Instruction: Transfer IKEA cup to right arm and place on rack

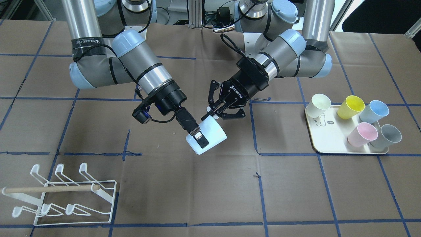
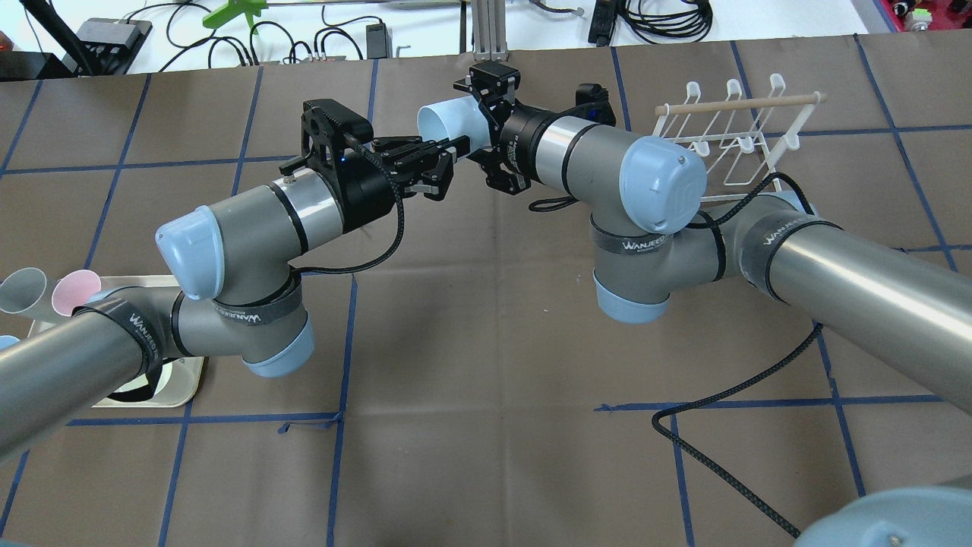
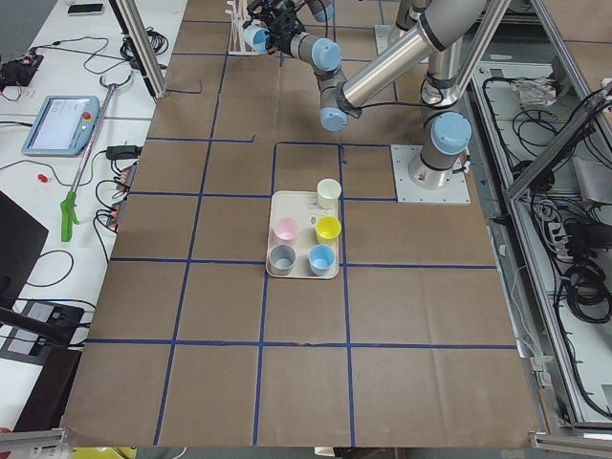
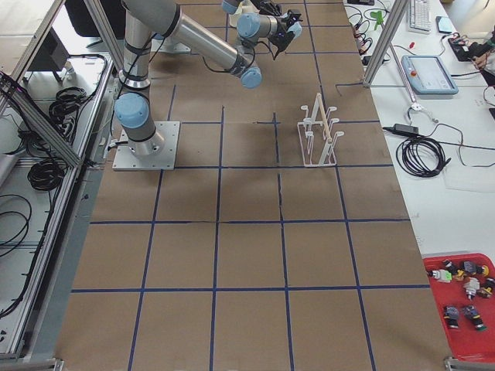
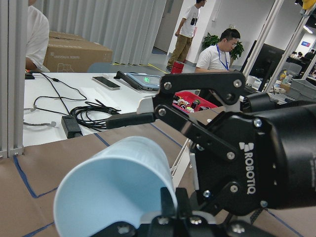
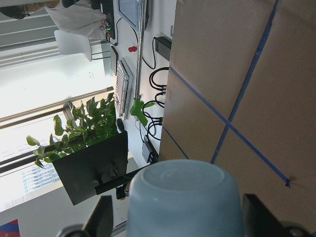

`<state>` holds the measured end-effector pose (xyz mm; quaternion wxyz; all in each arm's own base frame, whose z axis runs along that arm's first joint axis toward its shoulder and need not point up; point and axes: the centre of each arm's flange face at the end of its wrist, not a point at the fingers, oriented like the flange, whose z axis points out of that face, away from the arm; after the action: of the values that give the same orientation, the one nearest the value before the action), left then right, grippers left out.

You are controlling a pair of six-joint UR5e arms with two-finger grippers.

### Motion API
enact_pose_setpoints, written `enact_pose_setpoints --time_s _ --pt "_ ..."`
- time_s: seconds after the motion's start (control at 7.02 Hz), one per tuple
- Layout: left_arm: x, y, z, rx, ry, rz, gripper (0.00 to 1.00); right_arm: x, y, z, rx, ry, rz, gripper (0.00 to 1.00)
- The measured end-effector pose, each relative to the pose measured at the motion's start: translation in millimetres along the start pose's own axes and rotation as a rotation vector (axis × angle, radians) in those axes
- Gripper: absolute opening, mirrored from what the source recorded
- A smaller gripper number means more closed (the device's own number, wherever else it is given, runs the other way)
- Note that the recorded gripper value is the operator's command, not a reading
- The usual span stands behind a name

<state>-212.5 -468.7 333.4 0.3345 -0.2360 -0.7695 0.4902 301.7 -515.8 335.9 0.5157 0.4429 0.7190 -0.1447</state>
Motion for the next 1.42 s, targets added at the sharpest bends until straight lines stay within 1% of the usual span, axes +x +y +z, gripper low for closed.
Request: enact_pose_setpoints --time_s 0.14,0.28,0.43,0.57,0.71,1.14,1.42 --pt "-0.1 0.1 0.0 0.000 0.000 0.000 0.08 0.6 -0.2 0.7 -0.001 0.001 0.001 0.37" --pt "-0.2 0.3 0.2 -0.001 0.000 -0.001 0.40 0.9 -0.4 1.0 -0.003 0.002 0.002 0.32" --pt "-0.3 0.3 0.3 -0.001 0.000 -0.001 0.74 0.4 -0.2 0.8 -0.007 0.001 0.002 0.31" --pt "-0.1 -0.3 0.1 0.000 0.000 -0.001 0.88 -0.2 0.5 0.4 -0.012 0.000 0.001 0.31" --pt "0.7 -1.8 -0.7 0.002 0.000 -0.004 0.93 -0.4 0.5 0.3 -0.013 0.000 0.001 0.31" --pt "3.8 -7.5 -5.0 0.006 -0.001 -0.018 0.97 -1.6 -1.7 -0.6 -0.011 -0.003 -0.002 0.31" --pt "-4.5 -12.4 -16.3 0.015 -0.025 -0.027 0.98 -8.9 -17.3 -2.7 0.015 -0.022 -0.026 0.31"
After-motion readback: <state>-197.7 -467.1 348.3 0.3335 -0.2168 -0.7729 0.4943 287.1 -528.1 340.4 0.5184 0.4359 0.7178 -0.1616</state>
